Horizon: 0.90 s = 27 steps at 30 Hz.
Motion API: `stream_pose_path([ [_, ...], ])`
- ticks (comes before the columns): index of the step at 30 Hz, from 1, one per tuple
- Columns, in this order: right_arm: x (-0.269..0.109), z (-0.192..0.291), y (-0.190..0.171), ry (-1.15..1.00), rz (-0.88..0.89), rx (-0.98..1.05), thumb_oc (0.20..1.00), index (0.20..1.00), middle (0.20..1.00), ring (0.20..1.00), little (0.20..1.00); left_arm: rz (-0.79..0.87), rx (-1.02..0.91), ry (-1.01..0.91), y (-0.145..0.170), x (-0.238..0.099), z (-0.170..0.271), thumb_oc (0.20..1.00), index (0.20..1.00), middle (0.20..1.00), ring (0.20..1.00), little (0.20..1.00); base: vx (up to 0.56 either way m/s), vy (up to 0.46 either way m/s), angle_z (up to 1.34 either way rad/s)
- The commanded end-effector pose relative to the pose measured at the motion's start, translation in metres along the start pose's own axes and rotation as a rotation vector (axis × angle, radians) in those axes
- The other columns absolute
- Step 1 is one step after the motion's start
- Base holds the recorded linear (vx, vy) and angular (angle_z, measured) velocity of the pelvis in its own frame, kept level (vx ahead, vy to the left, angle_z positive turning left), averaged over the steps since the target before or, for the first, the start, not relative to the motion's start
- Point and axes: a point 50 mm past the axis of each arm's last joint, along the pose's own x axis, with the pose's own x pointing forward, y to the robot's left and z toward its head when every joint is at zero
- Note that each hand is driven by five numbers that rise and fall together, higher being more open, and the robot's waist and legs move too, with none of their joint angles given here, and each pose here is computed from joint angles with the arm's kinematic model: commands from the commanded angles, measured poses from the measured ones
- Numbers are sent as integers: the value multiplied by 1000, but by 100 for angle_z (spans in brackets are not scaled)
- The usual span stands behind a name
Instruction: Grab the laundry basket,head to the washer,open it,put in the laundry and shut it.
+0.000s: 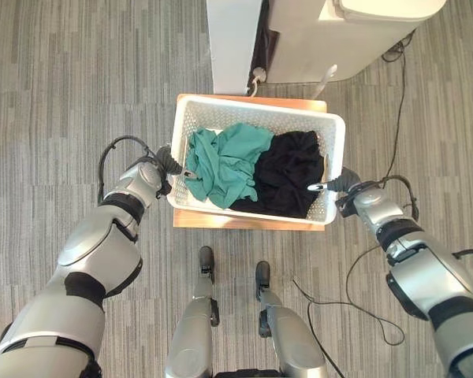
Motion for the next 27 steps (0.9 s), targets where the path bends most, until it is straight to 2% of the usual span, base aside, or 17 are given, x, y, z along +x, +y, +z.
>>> stream_pose_path([
  [1,1,-14,12,70,25,-26,200,200,200,200,200,117,-48,122,28,-3,-15,200,200,200,200,200,24,12,-18],
  [10,3,-6,18,63,13,-52,200,200,200,200,200,87,-148,135,7,-2,-23,200,200,200,200,200,5,3,-2],
  [15,2,-8,22,59,-1,-26,200,200,200,200,200,62,-226,123,-14,-1,-23,200,200,200,200,200,0,0,0],
  [21,-6,-21,17,-23,-1,88,200,200,200,200,200,-1,-277,-43,-36,-3,-9,200,200,200,200,200,51,31,0],
  [23,-30,-32,2,-139,13,150,200,200,200,200,200,-65,-292,-238,-38,-19,4,200,200,200,200,200,156,66,2],
  [24,-30,-32,3,-138,13,151,200,200,200,200,200,-66,-292,-238,-38,-19,3,200,200,200,200,200,122,39,-1],
  [27,-70,-54,-31,-206,-2,172,200,200,200,200,200,-154,-298,-353,-41,-43,-1,200,200,200,200,200,142,63,-5],
])
